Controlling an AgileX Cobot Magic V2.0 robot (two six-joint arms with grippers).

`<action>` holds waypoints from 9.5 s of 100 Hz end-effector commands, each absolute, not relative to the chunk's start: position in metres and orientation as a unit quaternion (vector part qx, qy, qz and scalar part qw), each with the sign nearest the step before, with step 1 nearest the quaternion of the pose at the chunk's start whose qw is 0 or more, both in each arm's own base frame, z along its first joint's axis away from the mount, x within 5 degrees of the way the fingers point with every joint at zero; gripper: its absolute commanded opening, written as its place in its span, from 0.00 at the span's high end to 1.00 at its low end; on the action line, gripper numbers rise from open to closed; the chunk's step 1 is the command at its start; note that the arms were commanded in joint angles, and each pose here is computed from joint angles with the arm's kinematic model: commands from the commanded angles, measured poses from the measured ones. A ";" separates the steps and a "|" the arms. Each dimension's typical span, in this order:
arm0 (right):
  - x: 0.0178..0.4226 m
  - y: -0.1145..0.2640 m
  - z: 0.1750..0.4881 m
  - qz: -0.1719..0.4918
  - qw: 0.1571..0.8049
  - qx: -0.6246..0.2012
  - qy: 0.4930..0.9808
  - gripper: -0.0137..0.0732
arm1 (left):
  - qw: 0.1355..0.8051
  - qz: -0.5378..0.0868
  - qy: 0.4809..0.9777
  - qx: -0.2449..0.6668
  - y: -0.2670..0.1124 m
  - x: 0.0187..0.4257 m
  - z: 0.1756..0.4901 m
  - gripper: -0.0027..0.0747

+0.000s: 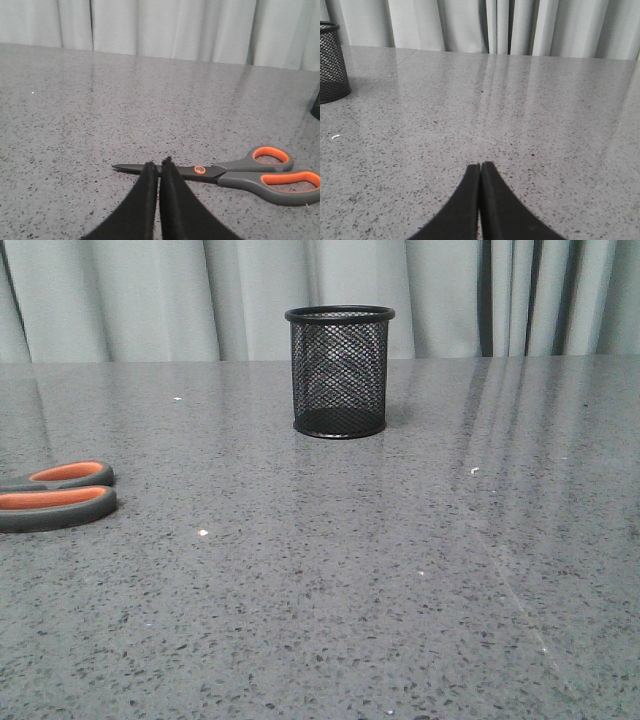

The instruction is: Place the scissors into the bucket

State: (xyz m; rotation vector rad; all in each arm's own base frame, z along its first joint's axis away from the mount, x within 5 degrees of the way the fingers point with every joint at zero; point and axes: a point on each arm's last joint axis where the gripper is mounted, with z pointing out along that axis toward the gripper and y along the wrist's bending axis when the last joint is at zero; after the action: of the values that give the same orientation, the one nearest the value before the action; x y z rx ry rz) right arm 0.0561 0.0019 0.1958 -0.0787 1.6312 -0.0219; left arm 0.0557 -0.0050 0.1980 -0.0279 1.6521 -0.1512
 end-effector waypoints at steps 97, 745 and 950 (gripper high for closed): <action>0.055 0.001 0.203 -0.018 0.722 -0.035 0.691 0.91 | 0.699 -0.073 0.712 -0.020 -0.004 0.056 0.193 0.99; 0.137 0.038 0.399 0.132 0.592 -0.098 0.789 0.41 | 0.269 0.042 0.699 0.661 -0.081 0.248 0.406 0.75; 0.204 0.113 0.458 0.441 0.517 -0.188 0.709 0.41 | 0.508 -0.126 0.597 0.608 -0.187 0.219 0.456 0.75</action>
State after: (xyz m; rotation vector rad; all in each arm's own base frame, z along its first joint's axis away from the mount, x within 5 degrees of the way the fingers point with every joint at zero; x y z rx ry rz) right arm 0.2082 0.1151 0.4385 -0.4991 1.7948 1.0471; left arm 0.2260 -0.1830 0.4360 1.5381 1.5183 -0.2998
